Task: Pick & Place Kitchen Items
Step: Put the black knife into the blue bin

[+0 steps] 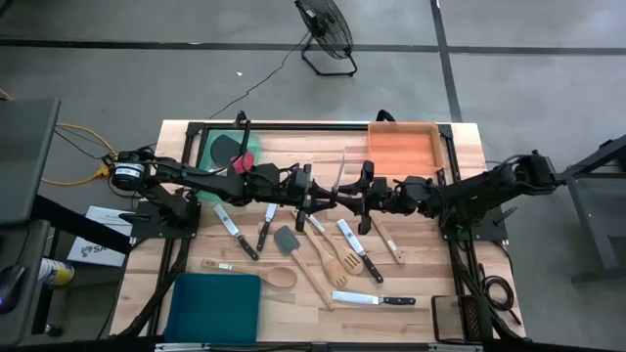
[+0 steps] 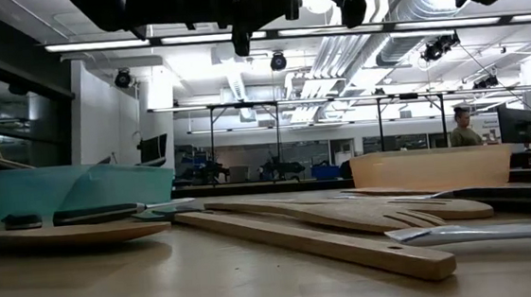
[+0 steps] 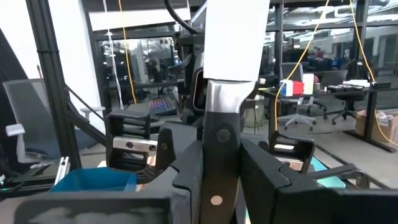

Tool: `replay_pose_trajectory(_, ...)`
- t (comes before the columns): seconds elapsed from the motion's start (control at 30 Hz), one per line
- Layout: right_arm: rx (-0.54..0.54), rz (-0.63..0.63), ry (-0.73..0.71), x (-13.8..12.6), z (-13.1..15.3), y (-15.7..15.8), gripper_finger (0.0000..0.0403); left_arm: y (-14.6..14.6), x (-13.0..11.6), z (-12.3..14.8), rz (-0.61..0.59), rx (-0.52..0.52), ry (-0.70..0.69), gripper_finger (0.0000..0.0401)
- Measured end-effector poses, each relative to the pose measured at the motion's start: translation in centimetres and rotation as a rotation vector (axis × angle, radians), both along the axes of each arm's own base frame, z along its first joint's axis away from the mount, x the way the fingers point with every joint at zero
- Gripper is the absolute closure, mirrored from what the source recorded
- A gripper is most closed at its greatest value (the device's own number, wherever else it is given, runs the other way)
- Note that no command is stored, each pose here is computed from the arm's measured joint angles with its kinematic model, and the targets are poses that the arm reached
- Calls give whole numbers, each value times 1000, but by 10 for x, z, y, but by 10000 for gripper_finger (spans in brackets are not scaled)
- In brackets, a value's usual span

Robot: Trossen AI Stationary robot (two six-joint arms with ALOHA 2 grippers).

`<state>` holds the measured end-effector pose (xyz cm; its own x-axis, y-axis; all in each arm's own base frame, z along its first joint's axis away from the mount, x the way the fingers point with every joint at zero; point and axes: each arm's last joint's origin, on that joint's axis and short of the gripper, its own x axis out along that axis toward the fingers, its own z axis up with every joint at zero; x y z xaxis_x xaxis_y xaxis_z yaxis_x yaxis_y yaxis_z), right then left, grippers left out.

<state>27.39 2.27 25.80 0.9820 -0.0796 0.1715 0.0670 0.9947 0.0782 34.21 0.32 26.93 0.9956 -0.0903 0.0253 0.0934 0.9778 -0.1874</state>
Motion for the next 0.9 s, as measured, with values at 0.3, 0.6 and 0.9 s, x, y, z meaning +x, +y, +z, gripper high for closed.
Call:
replay_pose_trajectory(0.3, 4, -11, 38, -2, -2, 8, 199, 0, -1, -1, 3, 2, 13, 319)
replay_pose_trajectory(0.6, 93, 10, 196, -30, 8, 17, 96, 1, -19, 8, 48, 5, 149, 319)
replay_pose_trajectory(0.9, 195, 42, 397, -66, 8, 24, 97, -24, -80, 21, 25, 54, 488, 319)
